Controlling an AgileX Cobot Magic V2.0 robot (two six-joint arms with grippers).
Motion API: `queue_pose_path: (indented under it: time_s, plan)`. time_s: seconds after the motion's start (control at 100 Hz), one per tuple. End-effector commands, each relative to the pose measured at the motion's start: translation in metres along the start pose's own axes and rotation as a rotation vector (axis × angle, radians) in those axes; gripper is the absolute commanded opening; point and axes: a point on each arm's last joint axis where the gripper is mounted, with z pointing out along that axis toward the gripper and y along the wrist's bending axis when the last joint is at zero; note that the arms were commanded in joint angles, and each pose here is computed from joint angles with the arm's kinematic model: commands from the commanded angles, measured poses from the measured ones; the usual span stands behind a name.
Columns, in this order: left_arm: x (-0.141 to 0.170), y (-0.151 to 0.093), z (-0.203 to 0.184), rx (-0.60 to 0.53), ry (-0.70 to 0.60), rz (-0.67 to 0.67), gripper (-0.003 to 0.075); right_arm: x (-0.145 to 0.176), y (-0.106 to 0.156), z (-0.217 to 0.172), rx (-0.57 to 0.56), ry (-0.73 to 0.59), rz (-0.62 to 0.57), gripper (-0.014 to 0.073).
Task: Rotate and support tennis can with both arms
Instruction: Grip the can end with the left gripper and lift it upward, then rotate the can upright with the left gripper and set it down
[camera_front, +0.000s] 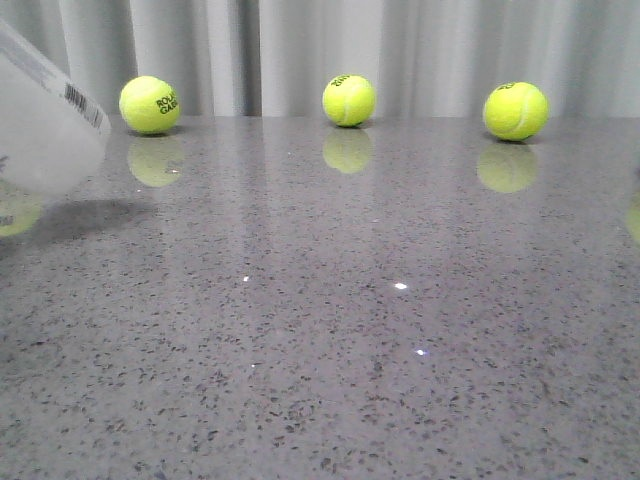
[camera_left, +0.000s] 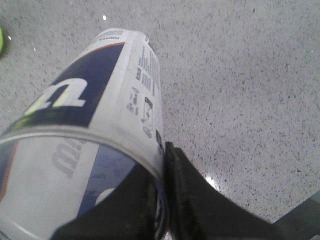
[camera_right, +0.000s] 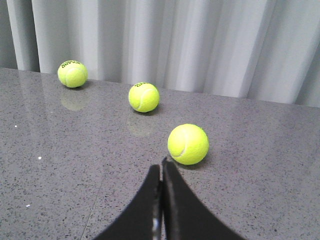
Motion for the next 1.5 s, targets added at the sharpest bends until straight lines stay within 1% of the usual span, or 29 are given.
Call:
queue_pose_path:
  time_s: [0.0, 0.25, 0.3, 0.34, 0.39, 0.42, 0.44, 0.49, 0.51, 0.52, 0.56, 0.61, 0.64, 0.83, 0.91, 1.06, 1.24, 1.49]
  plan:
    - [-0.001, -0.002, -0.002, 0.017, -0.011, -0.012, -0.0021, -0.014, -0.002, -0.001, 0.021, -0.092, 0.007, -0.0068]
    - [-0.001, 0.0, 0.001, 0.012, 0.004, -0.013, -0.0018, -0.014, -0.002, -0.001, 0.021, -0.092, 0.007, -0.0068]
    - [-0.002, 0.0, 0.002, 0.013, 0.009, -0.014, 0.0001, -0.014, -0.002, -0.001, 0.021, -0.092, 0.007, -0.0068]
    - [-0.003, 0.0, 0.004, 0.021, 0.012, -0.017, 0.0044, -0.014, -0.002, -0.001, 0.021, -0.092, 0.007, -0.0068]
    - [-0.004, 0.0, 0.006, 0.034, 0.016, -0.023, 0.012, -0.014, -0.002, -0.001, 0.021, -0.092, 0.007, -0.0068]
    - [-0.005, 0.0, 0.008, 0.042, 0.018, -0.026, 0.0187, -0.014, -0.002, -0.001, 0.021, -0.092, 0.007, -0.0068]
    - [-0.006, 0.0, 0.009, 0.047, 0.022, -0.029, 0.0216, -0.014, -0.002, -0.001, 0.021, -0.092, 0.007, -0.0068]
    - [-0.008, 0.0, 0.012, 0.056, 0.017, -0.035, 0.0337, -0.014, -0.002, -0.001, 0.021, -0.092, 0.007, -0.0068]
    - [-0.01, 0.0, 0.012, 0.059, 0.013, -0.036, 0.0367, -0.014, -0.002, -0.001, 0.021, -0.092, 0.007, -0.0068]
    - [-0.011, 0.001, 0.012, 0.058, 0.012, -0.037, 0.0395, -0.014, -0.002, -0.001, 0.021, -0.092, 0.007, -0.0068]
    - [-0.014, 0.002, 0.013, 0.057, 0.008, -0.037, 0.0471, -0.014, -0.002, -0.001, 0.021, -0.092, 0.007, -0.0068]
    - [-0.021, 0.004, 0.014, 0.057, 0.002, -0.038, 0.053, -0.014, -0.002, -0.001, 0.021, -0.092, 0.007, -0.0068]
    - [-0.026, 0.005, 0.013, 0.054, -0.009, -0.036, 0.0548, -0.014, -0.002, -0.001, 0.021, -0.092, 0.007, -0.0068]
    - [-0.064, 0.016, 0.016, 0.045, -0.044, -0.015, 0.0554, -0.014, -0.002, -0.001, 0.021, -0.092, 0.007, -0.0068]
    - [-0.078, 0.021, 0.021, 0.049, -0.023, 0.01, 0.0554, -0.014, -0.002, -0.001, 0.021, -0.092, 0.007, -0.0068]
    - [-0.1, 0.03, 0.034, 0.047, -0.017, 0.014, 0.0554, -0.014, -0.002, -0.001, 0.021, -0.092, 0.007, -0.0068]
    - [-0.108, 0.032, 0.032, 0.042, -0.034, 0.018, 0.0554, -0.014, -0.002, -0.001, 0.021, -0.092, 0.007, -0.0068]
    - [-0.106, 0.027, 0.007, 0.002, -0.098, 0.041, 0.0554, -0.014, -0.002, -0.001, 0.021, -0.092, 0.007, -0.0068]
